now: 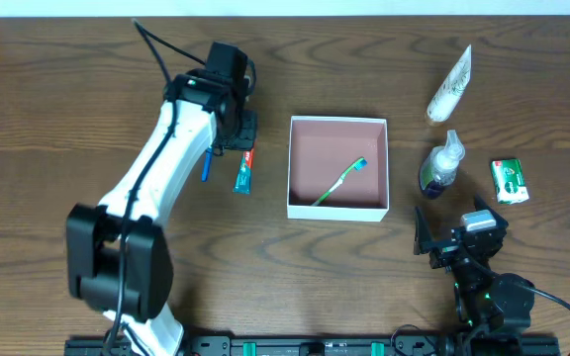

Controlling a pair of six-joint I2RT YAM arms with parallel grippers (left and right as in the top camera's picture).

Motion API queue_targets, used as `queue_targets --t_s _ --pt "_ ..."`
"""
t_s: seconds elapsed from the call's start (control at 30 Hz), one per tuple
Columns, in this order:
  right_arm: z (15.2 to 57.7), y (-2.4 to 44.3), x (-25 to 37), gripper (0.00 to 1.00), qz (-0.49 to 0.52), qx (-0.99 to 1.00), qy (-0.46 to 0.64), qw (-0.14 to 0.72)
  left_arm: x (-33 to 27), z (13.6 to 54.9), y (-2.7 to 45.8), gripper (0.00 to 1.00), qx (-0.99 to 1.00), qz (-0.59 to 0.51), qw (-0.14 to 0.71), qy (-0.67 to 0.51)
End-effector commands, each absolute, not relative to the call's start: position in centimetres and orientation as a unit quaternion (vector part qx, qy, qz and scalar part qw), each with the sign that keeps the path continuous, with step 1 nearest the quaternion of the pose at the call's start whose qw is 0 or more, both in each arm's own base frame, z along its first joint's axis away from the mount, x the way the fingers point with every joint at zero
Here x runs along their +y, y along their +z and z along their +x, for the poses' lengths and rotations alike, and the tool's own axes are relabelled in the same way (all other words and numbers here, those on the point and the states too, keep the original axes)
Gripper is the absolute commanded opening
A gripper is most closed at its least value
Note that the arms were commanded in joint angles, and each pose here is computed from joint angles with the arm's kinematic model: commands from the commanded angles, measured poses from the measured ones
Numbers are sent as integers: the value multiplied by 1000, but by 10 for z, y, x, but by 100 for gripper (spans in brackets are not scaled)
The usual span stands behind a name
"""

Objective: Pack container
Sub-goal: 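Move the left gripper over the Colgate toothpaste tube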

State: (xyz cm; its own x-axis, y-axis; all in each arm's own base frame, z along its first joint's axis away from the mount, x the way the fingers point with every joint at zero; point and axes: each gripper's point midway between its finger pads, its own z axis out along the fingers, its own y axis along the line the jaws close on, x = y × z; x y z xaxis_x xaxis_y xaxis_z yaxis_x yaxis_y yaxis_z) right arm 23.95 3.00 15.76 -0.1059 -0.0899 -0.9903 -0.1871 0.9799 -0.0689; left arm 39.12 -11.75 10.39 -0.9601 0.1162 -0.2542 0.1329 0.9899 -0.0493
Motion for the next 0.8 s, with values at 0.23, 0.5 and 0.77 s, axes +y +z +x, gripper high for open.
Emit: queue_targets --t_s 0.23,0.5,0.77 --pt "239 157 29 99 -95 742 33 663 -103 399 67 44 994 55 93 -24" --pt "239 157 29 99 -95 742 33 663 -104 403 47 44 995 55 82 -23" --pt "239 157 29 98 -95 742 32 663 -105 404 40 44 995 61 77 -23"
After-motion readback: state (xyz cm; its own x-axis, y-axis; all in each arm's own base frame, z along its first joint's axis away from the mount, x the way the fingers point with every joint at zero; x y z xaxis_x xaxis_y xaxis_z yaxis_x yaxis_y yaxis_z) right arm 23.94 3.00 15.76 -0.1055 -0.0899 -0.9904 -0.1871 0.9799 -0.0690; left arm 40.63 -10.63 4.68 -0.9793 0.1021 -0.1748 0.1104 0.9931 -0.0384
